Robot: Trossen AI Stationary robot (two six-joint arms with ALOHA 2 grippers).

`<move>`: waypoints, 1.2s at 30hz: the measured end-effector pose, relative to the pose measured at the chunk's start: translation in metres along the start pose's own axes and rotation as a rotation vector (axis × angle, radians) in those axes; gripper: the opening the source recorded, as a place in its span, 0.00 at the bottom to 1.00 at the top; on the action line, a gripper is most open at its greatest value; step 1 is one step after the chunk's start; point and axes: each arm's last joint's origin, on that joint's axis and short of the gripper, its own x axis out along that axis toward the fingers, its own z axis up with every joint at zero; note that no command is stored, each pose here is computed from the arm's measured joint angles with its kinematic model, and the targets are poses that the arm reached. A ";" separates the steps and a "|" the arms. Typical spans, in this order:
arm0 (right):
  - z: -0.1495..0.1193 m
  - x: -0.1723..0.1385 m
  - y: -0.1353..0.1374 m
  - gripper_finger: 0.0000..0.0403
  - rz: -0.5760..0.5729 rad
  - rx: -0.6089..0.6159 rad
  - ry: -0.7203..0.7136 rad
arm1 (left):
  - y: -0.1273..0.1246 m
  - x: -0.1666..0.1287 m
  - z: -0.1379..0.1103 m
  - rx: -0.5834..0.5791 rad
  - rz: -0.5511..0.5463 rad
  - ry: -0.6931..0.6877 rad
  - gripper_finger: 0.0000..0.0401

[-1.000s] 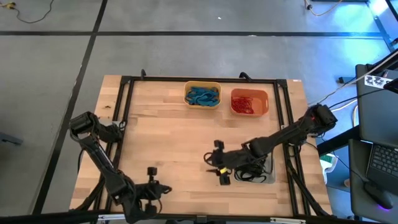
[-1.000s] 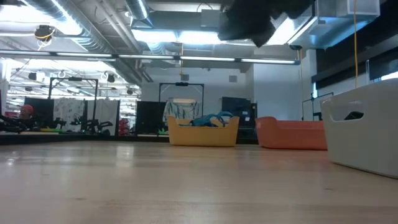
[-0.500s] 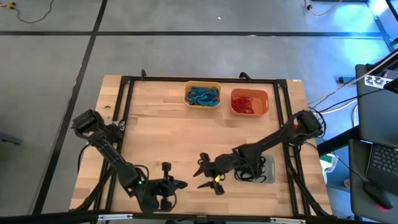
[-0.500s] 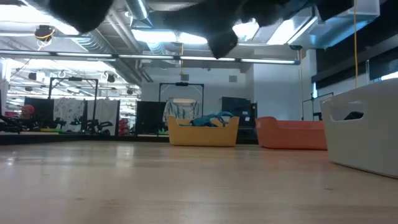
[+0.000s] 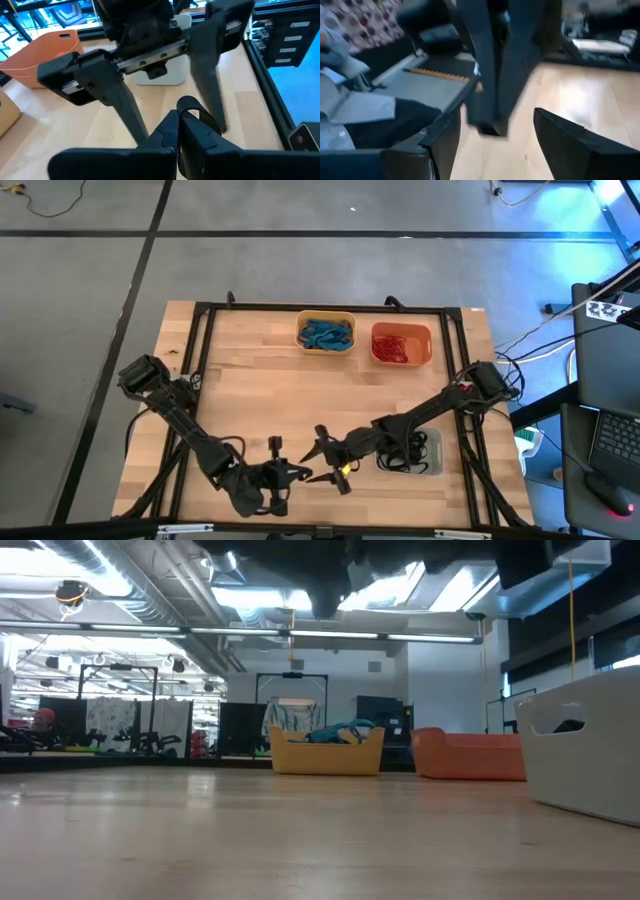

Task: Sort rubber bands into baskets
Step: Put the black rubber band into the white bin

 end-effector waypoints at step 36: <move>0.006 -0.003 0.002 0.02 -0.037 -0.081 -0.007 | 0.010 -0.033 0.012 0.022 -0.146 0.081 0.32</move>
